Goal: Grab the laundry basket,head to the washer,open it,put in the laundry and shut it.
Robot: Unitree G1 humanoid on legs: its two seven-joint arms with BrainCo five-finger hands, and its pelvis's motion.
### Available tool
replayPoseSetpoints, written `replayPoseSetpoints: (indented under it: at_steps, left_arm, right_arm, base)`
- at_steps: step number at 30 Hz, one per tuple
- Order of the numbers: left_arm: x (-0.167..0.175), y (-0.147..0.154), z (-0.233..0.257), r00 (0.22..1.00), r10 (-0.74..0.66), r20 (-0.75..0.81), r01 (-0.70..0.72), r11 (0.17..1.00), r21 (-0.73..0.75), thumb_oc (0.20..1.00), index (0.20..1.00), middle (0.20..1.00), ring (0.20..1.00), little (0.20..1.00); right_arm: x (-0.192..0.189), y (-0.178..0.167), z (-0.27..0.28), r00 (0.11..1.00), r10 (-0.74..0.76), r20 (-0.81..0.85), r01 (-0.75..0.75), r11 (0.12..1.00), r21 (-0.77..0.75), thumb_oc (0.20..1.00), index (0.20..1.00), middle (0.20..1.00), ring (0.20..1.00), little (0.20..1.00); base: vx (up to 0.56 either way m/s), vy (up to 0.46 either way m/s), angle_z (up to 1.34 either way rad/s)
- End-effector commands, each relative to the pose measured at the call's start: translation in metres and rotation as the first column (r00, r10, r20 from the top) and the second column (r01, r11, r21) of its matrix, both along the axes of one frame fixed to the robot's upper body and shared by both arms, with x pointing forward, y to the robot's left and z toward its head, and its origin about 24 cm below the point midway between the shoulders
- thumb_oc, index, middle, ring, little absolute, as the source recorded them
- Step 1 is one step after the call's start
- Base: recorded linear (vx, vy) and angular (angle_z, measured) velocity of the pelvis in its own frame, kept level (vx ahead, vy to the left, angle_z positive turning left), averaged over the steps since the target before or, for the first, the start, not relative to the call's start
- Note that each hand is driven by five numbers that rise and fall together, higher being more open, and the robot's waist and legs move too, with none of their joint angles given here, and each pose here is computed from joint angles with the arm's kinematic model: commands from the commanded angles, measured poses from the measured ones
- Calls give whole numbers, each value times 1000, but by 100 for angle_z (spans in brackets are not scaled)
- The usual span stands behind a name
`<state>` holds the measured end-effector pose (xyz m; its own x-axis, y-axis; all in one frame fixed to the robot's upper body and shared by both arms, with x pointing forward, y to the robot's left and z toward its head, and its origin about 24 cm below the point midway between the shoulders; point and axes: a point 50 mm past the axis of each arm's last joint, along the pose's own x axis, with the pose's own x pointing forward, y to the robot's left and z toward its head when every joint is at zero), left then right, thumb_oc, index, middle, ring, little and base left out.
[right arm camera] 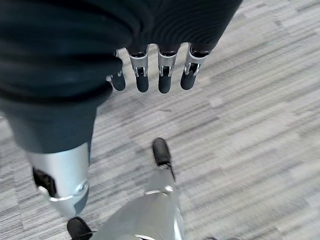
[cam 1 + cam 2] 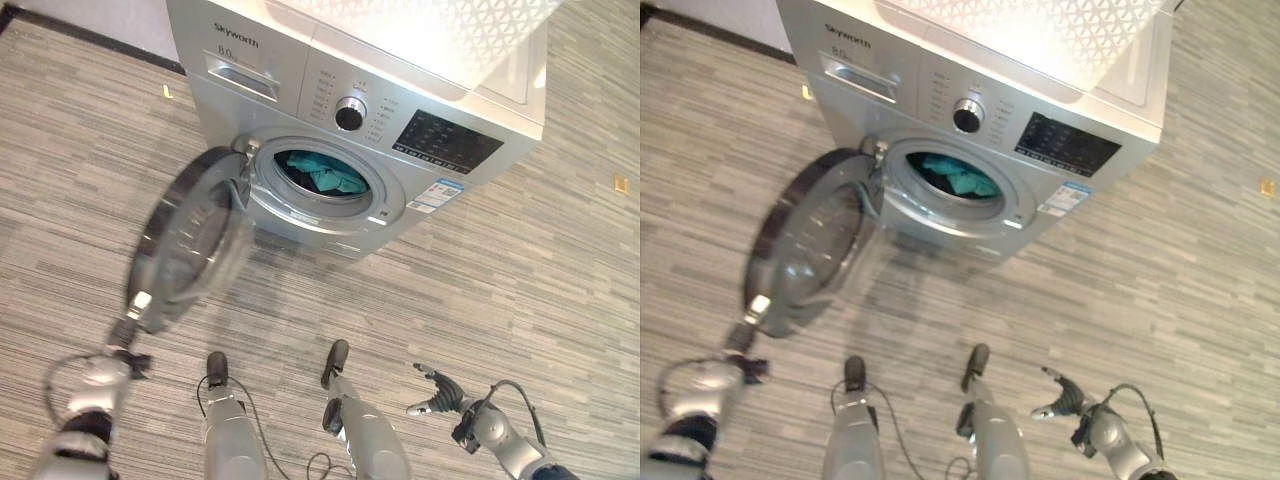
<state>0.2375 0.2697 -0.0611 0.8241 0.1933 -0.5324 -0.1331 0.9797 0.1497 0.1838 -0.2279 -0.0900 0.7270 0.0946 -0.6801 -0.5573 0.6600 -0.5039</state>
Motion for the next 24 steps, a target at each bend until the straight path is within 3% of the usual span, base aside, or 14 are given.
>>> replayPoseSetpoints:
  at_steps: [1,2,5,6,9,11,14,15,17,18,21,24]
  left_arm:
    - [62,-112,47,901,-300,314,368,911,-184,1000,1000,1000,1000,1000]
    - [65,-145,59,856,-352,379,450,868,-211,1000,1000,1000,1000,1000]
    - [70,-169,75,806,-388,446,515,831,-208,1000,1000,1000,1000,1000]
    - [74,-179,92,752,-418,509,559,814,-158,1000,1000,1000,1000,1000]
    - [72,-177,101,718,-438,541,581,805,-121,1000,1000,1000,1000,1000]
    - [68,-166,105,693,-462,553,592,803,-71,1000,1000,1000,1000,1000]
    - [48,-127,84,726,-502,469,563,826,12,1000,1000,1000,1000,1000]
    - [47,-127,84,727,-502,469,563,826,12,1000,1000,1000,1000,1000]
    - [31,-102,67,769,-489,411,530,848,16,1000,1000,1000,1000,1000]
    - [7,-72,45,837,-441,324,468,884,-5,1000,1000,1000,1000,1000]
    - [-13,-52,30,882,-395,256,411,912,-10,1000,1000,1000,1000,1000]
    - [-50,-19,2,957,-260,126,265,964,-27,1000,1000,1000,1000,1000]
  right_arm:
    - [11,-1,5,999,30,37,-28,998,-48,1000,1000,1000,1000,1000]
    - [6,5,0,999,21,24,-20,999,-37,1000,1000,1000,1000,1000]
    - [3,9,-6,1000,8,6,-8,1000,-26,1000,1000,1000,1000,1000]
    - [-3,13,-12,1000,7,-20,-7,1000,-27,1000,1000,1000,1000,1000]
    - [-9,14,-16,999,12,-38,-13,1000,-26,1000,1000,1000,1000,1000]
    - [-14,13,-16,999,17,-50,-18,1000,-20,1000,1000,1000,1000,1000]
    - [-21,9,-14,998,25,-64,-26,1000,-4,1000,1000,1000,1000,1000]
    - [-22,10,-14,998,26,-65,-26,1000,-4,1000,1000,1000,1000,1000]
    - [-25,8,-12,998,17,-63,-16,1000,15,1000,1000,1000,1000,1000]
    - [-28,7,-10,999,-4,-54,6,999,43,1000,1000,1000,1000,1000]
    - [-31,7,-10,998,-25,-51,28,997,65,1000,1000,1000,1000,1000]
    - [-42,6,-13,994,-87,-69,93,991,95,1000,1000,1000,1000,1000]
  base:
    - [-15,-15,-11]
    - [-15,-15,-19]
    - [21,-22,-20]
    - [50,-31,-13]
    - [54,-12,-10]
    - [69,-15,-11]
    - [51,-24,-16]
    - [48,-30,-11]
    - [49,-32,-12]
    - [64,-55,-9]
    - [41,-40,3]
    - [49,-42,13]
